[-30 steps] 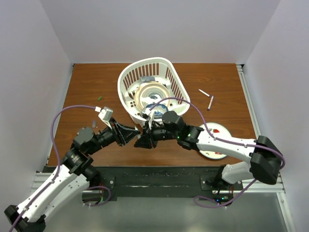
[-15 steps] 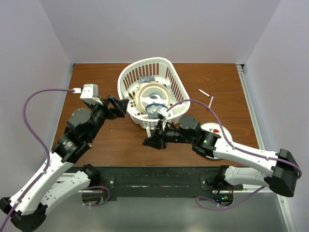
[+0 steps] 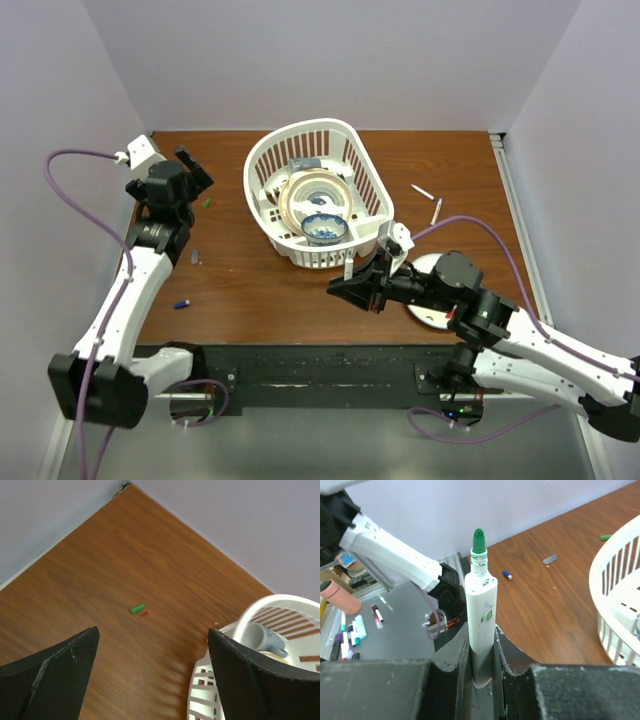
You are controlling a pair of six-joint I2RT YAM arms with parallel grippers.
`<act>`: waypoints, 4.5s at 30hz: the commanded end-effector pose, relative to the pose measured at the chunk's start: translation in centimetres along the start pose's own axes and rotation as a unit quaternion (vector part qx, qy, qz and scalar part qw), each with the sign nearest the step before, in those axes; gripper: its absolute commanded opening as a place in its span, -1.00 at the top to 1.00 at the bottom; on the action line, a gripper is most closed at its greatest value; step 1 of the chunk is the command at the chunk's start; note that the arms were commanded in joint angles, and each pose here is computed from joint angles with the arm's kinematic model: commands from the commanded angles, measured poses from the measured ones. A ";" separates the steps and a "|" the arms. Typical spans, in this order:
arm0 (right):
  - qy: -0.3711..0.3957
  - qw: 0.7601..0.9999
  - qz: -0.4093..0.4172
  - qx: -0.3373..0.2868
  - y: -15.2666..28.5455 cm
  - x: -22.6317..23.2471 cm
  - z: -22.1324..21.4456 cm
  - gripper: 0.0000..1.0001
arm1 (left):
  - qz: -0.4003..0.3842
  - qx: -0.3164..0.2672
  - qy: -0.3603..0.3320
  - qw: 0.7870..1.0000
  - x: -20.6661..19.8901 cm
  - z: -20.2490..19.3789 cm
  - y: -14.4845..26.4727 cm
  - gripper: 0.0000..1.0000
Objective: Insert the pens into the pen caps
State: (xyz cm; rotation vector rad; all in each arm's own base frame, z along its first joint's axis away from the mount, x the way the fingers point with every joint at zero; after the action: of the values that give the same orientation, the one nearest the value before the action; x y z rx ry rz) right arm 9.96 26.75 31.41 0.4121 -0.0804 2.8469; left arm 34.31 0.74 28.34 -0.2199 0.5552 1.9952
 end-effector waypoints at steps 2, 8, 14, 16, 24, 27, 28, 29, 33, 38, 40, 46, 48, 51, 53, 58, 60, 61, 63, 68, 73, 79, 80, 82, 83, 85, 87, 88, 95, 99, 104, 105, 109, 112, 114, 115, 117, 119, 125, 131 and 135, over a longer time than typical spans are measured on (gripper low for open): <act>0.015 0.999 -0.036 0.005 1.0 -1.2 -1.2 1.00 | 0.038 0.074 0.081 0.993 1.6 -3.6 -5.8 -0.79; 0.018 0.997 -0.066 0.025 1.1 -2.2 -1.7 1.00 | 0.152 0.193 0.082 0.966 3.1 -9.1 -11.9 -0.59; 0.024 0.996 -0.077 0.027 0.7 -2.7 -1.8 1.00 | 0.159 0.245 0.059 0.955 2.2 -12.4 -16.1 -0.46; 0.023 0.996 -0.077 0.030 0.4 -2.8 -2.1 1.00 | 0.166 0.247 0.056 0.953 2.4 -12.9 -16.9 -0.45; 0.031 0.995 -0.085 0.036 0.1 -3.3 -2.4 1.00 | 0.186 0.247 0.051 0.950 2.9 -14.3 -18.7 -0.34; 0.028 0.995 -0.085 0.036 -0.1 -3.3 -2.5 1.00 | 0.188 0.258 0.052 0.946 3.1 -15.5 -19.2 -0.27; 0.026 0.995 -0.085 0.036 -0.1 -3.4 -2.7 1.00 | 0.192 0.262 0.052 0.944 3.3 -15.8 -19.2 -0.25; 0.026 0.996 -0.083 0.036 -0.2 -3.4 -2.8 1.00 | 0.198 0.262 0.052 0.943 3.4 -16.0 -19.2 -0.22; 0.019 0.995 -0.082 0.045 -0.4 -3.4 -3.2 1.00 | 0.222 0.262 0.057 0.937 4.2 -16.6 -19.3 -0.19; 0.013 0.996 -0.083 0.037 -0.2 -3.3 -3.0 1.00 | 0.219 0.260 0.049 0.939 4.4 -17.2 -19.9 -0.19; 0.011 0.996 -0.083 0.035 -0.1 -3.3 -3.0 1.00 | 0.221 0.261 0.045 0.939 4.5 -17.3 -20.1 -0.17; 0.009 0.995 -0.089 0.040 -0.2 -3.5 -3.1 1.00 | 0.227 0.272 0.040 0.934 4.8 -18.0 -20.3 0.01; 0.007 0.995 -0.087 0.039 -0.2 -3.4 -3.0 1.00 | 0.237 0.272 0.035 0.932 5.1 -18.0 -20.2 0.04; 0.004 0.996 -0.088 0.035 0.0 -3.3 -2.9 1.00 | 0.246 0.269 0.027 0.931 5.3 -17.8 -20.3 0.06; 0.004 0.995 -0.089 0.032 0.1 -3.3 -2.8 1.00 | 0.248 0.275 0.022 0.929 5.3 -17.9 -20.2 0.07; 0.007 0.995 -0.096 0.033 0.7 -3.3 -2.5 1.00 | 0.246 0.276 0.002 0.929 5.5 -17.4 -20.3 0.29; 0.009 0.995 -0.100 0.029 1.0 -3.3 -2.3 1.00 | 0.245 0.283 -0.005 0.927 5.6 -17.3 -19.9 0.49; 0.009 0.994 -0.101 0.030 1.0 -3.3 -2.3 1.00 | 0.239 0.284 -0.005 0.929 5.3 -16.8 -19.6 0.64; 0.012 0.994 -0.103 0.030 1.2 -3.3 -2.1 1.00 | 0.227 0.292 -0.016 0.929 5.1 -16.3 -18.9 0.80; 0.010 0.994 -0.105 0.015 1.7 -2.9 -0.9 1.00 | 0.155 0.299 -0.073 0.939 4.7 -14.2 -15.5 1.00; -0.012 0.993 -0.116 -0.009 2.3 -2.7 0.1 1.00 | 0.111 0.329 -0.124 0.929 6.2 -15.0 -8.9 1.00; 0.025 0.990 -0.137 0.009 4.0 -2.9 0.8 1.00 | -0.041 0.383 -0.163 0.909 5.0 -17.5 -1.3 1.00; 0.031 0.990 -0.139 0.001 4.5 -2.7 1.6 1.00 | -0.048 0.385 -0.171 0.906 5.1 -17.8 -0.7 1.00; 0.039 0.987 -0.154 -0.009 5.2 -2.9 2.3 1.00 | -0.074 0.400 -0.188 0.894 5.4 -18.9 0.8 1.00; 0.040 0.987 -0.154 -0.023 5.8 -2.6 2.9 1.00 | -0.077 0.408 -0.192 0.889 5.7 -19.3 1.1 1.00; 0.035 0.986 -0.156 -0.034 6.1 -2.5 3.4 1.00 | -0.079 0.426 -0.203 0.878 6.4 -20.1 1.6 1.00; 0.031 0.987 -0.154 -0.045 6.4 -2.2 3.7 1.00 | -0.093 0.447 -0.208 0.865 6.4 -21.0 2.0 1.00; 0.027 0.987 -0.154 -0.047 6.5 -2.2 3.8 1.00 | -0.094 0.454 -0.214 0.860 6.5 -21.1 2.0 1.00; 0.021 0.986 -0.161 -0.037 6.6 -2.5 3.2 0.99 | -0.030 0.441 -0.320 0.838 7.9 -20.1 1.1 1.00; 0.023 0.985 -0.165 -0.032 6.9 -2.3 3.6 0.98 | -0.044 0.460 -0.330 0.823 7.8 -21.6 0.7 1.00; 0.037 0.983 -0.175 -0.040 7.9 -2.2 4.7 0.95 | -0.042 0.477 -0.330 0.814 8.0 -22.5 0.5 0.86; 0.043 0.983 -0.176 -0.041 8.1 -2.2 4.9 0.95 | -0.052 0.474 -0.324 0.817 7.6 -22.7 0.4 0.85; 0.044 0.981 -0.183 -0.051 8.8 -2.2 5.3 0.93 | -0.051 0.467 -0.306 0.828 7.5 -22.6 0.5 0.52; 0.043 0.980 -0.187 -0.056 9.2 -2.2 5.4 0.93 | -0.038 0.456 -0.297 0.838 7.4 -21.9 0.4 0.31; 0.042 0.979 -0.190 -0.053 9.4 -2.2 5.3 0.92 | -0.025 0.436 -0.291 0.852 7.0 -20.7 0.2 0.08; 0.043 0.980 -0.188 -0.051 9.4 -2.2 5.2 0.92 | -0.027 0.427 -0.285 0.858 6.7 -20.3 0.2 -0.03; 0.048 0.980 -0.185 -0.055 9.8 -2.0 5.2 0.92 | -0.028 0.398 -0.265 0.878 5.9 -18.8 0.2 -0.78; 0.049 0.978 -0.192 -0.061 10.0 -2.2 5.3 0.92 | -0.013 0.364 -0.247 0.898 5.6 -17.1 0.3 -1.00; 0.054 0.976 -0.200 -0.065 10.4 -2.3 5.7 0.92 | 0.015 0.329 -0.112 0.937 3.6 -14.0 0.9 -1.00; 0.046 0.977 -0.201 -0.055 10.3 -2.4 5.2 0.92 | 0.136 0.310 0.094 0.936 4.6 -12.2 2.6 -0.90; 0.050 0.978 -0.193 -0.059 10.2 -2.2 5.3 0.92 | 0.213 0.284 0.267 0.896 5.8 -13.4 4.6 -0.66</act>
State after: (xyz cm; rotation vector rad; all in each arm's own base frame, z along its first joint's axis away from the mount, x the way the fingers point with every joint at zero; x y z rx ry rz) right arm 10.68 16.31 33.98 0.2587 -0.0732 2.4677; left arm 28.67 -2.79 15.52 0.1185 1.3497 1.9148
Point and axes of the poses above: each gripper's point midway between its finger pads, its own y axis back along the fingers, its own x axis along the line the jaws close on, z = x × y, the point moved 3 cm from there along y, back along the fingers, and after that the axes turned 2 degrees about y, right-handed, at the moved point
